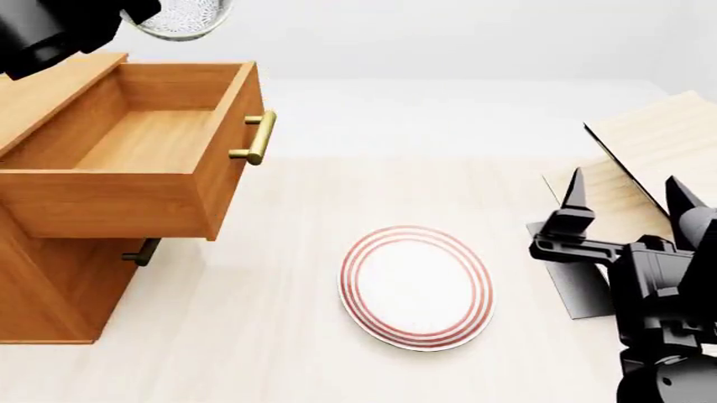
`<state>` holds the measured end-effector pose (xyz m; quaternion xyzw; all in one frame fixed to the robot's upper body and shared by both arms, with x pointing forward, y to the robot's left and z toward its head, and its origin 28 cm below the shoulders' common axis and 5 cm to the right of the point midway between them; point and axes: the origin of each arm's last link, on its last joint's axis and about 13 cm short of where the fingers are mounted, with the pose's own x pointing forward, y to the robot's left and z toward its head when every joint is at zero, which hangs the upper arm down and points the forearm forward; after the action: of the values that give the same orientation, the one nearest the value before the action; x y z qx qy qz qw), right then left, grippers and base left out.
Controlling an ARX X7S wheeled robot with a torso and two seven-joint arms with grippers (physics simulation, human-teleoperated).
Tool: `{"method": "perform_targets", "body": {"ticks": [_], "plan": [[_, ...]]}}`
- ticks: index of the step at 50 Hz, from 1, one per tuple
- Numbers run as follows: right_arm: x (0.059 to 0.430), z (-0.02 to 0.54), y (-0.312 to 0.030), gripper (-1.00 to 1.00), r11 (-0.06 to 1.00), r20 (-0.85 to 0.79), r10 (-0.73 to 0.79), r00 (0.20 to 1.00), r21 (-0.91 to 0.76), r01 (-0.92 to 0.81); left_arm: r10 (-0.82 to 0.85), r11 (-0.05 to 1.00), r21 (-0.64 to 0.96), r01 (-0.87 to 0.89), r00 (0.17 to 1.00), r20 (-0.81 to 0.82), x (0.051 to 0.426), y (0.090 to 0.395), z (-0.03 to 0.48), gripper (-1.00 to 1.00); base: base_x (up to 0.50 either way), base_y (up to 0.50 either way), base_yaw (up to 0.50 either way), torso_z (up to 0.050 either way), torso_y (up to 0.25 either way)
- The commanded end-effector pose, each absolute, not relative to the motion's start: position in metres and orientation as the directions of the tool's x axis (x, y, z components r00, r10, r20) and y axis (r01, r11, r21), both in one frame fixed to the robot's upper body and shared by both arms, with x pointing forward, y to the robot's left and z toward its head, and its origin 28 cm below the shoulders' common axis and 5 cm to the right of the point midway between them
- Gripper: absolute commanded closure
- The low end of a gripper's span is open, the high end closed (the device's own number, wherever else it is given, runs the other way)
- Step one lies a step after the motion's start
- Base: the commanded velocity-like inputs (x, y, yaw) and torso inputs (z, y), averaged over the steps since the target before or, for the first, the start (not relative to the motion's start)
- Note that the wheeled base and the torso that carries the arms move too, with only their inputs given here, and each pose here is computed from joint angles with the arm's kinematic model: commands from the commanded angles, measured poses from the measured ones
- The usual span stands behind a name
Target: Open the top drawer of the cabinet and put the bowl in it.
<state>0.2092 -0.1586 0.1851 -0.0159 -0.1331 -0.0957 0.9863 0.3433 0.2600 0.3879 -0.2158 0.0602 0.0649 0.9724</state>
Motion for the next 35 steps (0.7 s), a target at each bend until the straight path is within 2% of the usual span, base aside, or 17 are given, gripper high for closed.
{"method": "perform_targets", "body": {"ticks": [1, 35], "plan": [[0.211, 0.185, -0.157, -1.00, 0.982, 0.262, -0.182, 0.948, -0.007, 0.190, 0.142, 0.870, -0.444, -0.213, 0.972, -0.189, 0.361, 0.271, 0.369, 1.00, 0.00, 0.00, 0.00, 0.000, 0.000], [0.214, 0.181, -0.156, -1.00, 0.981, 0.248, -0.183, 0.951, -0.011, 0.191, 0.248, 0.783, -0.487, -0.387, 0.912, -0.326, 0.385, 0.298, 0.329, 1.00, 0.00, 0.00, 0.00, 0.000, 0.001]]}}
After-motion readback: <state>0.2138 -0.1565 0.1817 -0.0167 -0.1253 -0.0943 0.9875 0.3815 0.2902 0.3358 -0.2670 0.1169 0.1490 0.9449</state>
